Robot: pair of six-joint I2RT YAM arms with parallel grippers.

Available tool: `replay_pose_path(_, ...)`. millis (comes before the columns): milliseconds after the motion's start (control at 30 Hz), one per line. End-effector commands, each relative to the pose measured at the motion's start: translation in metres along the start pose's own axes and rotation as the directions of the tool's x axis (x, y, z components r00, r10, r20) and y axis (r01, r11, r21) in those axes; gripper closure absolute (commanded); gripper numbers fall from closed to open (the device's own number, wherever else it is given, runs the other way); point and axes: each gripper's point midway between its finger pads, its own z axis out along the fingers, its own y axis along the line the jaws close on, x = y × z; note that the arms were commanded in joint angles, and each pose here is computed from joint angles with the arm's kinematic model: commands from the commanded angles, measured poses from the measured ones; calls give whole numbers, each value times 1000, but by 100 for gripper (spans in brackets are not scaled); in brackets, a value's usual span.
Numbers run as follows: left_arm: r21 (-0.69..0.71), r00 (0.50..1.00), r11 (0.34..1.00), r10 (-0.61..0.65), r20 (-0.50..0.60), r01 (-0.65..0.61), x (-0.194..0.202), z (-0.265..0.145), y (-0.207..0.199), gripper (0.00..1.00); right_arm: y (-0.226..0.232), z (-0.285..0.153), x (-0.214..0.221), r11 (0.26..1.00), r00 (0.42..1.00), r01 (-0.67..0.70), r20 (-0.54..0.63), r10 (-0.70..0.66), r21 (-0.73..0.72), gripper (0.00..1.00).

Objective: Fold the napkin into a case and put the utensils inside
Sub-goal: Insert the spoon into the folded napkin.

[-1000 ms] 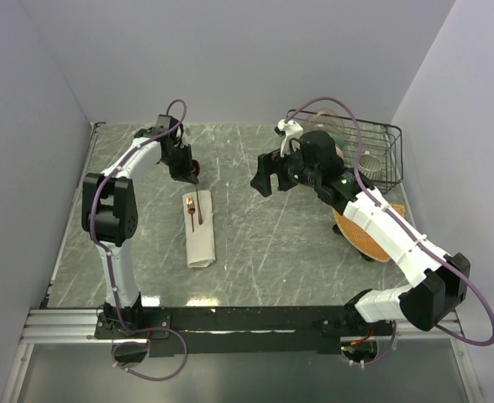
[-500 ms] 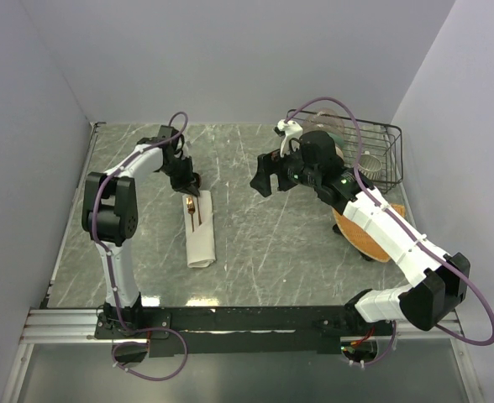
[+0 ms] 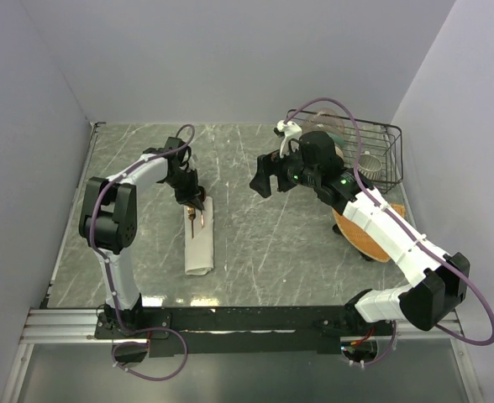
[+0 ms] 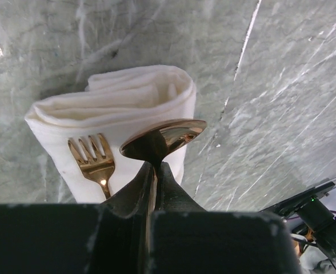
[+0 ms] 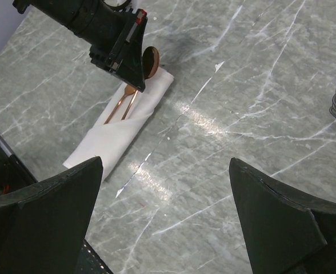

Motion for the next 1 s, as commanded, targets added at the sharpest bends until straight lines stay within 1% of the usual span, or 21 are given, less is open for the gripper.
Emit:
replay_pose_path(0, 25, 998, 1000, 3, 57, -4, -4, -19, -14, 98, 0, -6, -10, 1000, 999, 10, 44, -10, -3, 0)
replay_pose_path(133, 17, 998, 1000, 22, 64, -23, -2, -22, -17, 98, 0, -7, -8, 1000, 999, 8, 43, -8, -3, 0)
replay_pose_path(400, 17, 1000, 1000, 17, 4, -17, 21, -12, -12, 98, -1, -7, -8, 1000, 999, 13, 42, -13, 2, 0)
replay_pose_path(633, 9, 1000, 1000, 20, 2, -20, 26, -10, -11, 97, 0, -7, -9, 1000, 999, 14, 44, -14, 0, 0)
replay_pose_path(833, 0, 1000, 1000, 21, -9, -21, 31, -7, -11, 90, 0, -6, -11, 1000, 999, 14, 46, -14, -2, 0)
replay_pose_path(967, -13, 1000, 1000, 10, -20, -10, 36, -4, -8, 83, 0, -6, -12, 1000, 999, 16, 46, -16, -1, 0)
